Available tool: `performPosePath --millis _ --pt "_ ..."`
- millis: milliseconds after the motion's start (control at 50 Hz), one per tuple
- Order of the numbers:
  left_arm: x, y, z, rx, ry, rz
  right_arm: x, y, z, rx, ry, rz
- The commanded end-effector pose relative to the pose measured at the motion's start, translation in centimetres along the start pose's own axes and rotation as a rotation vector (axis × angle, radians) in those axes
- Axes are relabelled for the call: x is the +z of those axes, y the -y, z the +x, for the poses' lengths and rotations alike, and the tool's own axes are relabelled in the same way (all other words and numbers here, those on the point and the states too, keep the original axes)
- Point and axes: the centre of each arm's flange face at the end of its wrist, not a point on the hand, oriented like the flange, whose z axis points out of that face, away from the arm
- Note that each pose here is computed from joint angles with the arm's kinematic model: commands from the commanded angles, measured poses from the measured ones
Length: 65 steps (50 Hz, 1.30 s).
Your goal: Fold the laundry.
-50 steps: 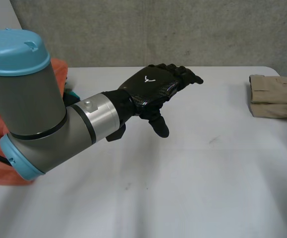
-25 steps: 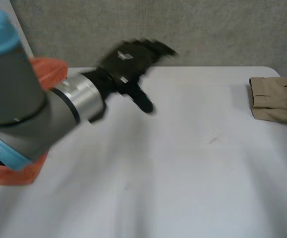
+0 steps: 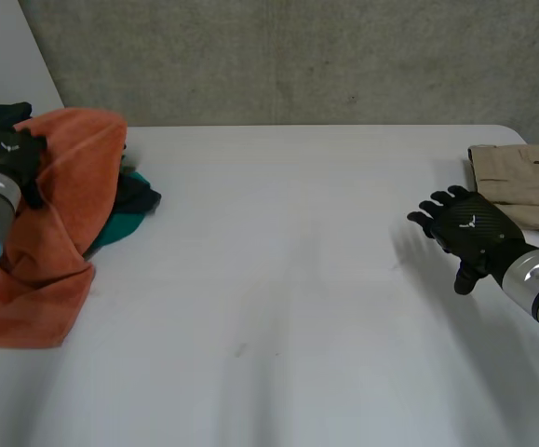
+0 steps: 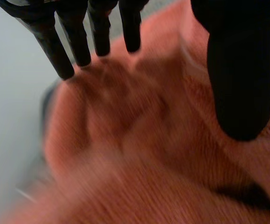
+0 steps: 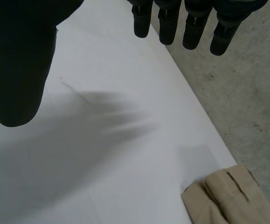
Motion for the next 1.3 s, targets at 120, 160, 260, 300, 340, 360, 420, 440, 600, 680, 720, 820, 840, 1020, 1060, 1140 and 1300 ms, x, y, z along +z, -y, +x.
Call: performPosePath --millis 120,160,260,300,340,360,420,440,600,680,720,820,840,1020,1060,1140,1300 --pt "-3.8 9.4 -0.3 -0.278 -0.05 0.208 -0.2 0.8 1.7 0.026 -0.078 0.003" --pt "-5.0 11.6 -0.2 -0.318 -0.067 0.267 -0.4 1.4 2.2 0.033 -0.1 0.013" --pt "-9.5 17.6 2.6 -0.413 -0.201 0.406 -0.9 2.7 3.8 0.095 -0.171 0.037" --pt "-12.2 19.8 5.0 -0.437 -0.311 0.453 -1.2 3.2 4.4 0.124 -0.202 0.049" --pt "-14.0 20.7 7.0 -0.449 -0.398 0.469 -1.6 3.9 5.2 0.165 -0.238 0.069" --pt "-16.0 21.3 9.4 -0.452 -0.496 0.475 -1.7 4.1 5.5 0.176 -0.246 0.076" --pt "-19.2 21.7 13.2 -0.447 -0.643 0.472 -2.3 5.0 6.0 0.204 -0.265 0.106" --pt "-20.8 21.3 15.5 -0.44 -0.725 0.457 -2.4 5.1 6.1 0.209 -0.268 0.112" --pt "-23.4 15.0 24.4 -0.389 -0.933 0.228 -2.7 5.0 5.7 0.228 -0.26 0.106" --pt "-25.0 15.1 25.1 -0.361 -0.968 0.22 -2.6 4.7 5.4 0.229 -0.249 0.098" --pt "-25.1 16.4 24.2 -0.363 -0.952 0.261 -2.5 4.7 5.4 0.225 -0.242 0.101" --pt "-23.6 20.0 18.0 -0.401 -0.791 0.356 -2.1 4.8 5.2 0.22 -0.221 0.105" --pt "-23.3 20.0 17.2 -0.404 -0.766 0.355 -2.0 5.0 5.4 0.217 -0.221 0.112" --pt "-20.9 17.7 11.8 -0.4 -0.598 0.262 -1.9 7.2 5.6 0.225 -0.124 0.134" --pt "-19.3 16.3 10.3 -0.394 -0.542 0.219 -1.2 7.4 5.3 0.239 -0.079 0.135" --pt "-16.4 13.8 8.7 -0.358 -0.462 0.154 1.0 8.5 3.4 0.247 0.035 0.121" --pt "-10.6 8.0 8.2 -0.2 -0.404 0.029 6.4 7.2 1.8 0.259 0.098 0.084"
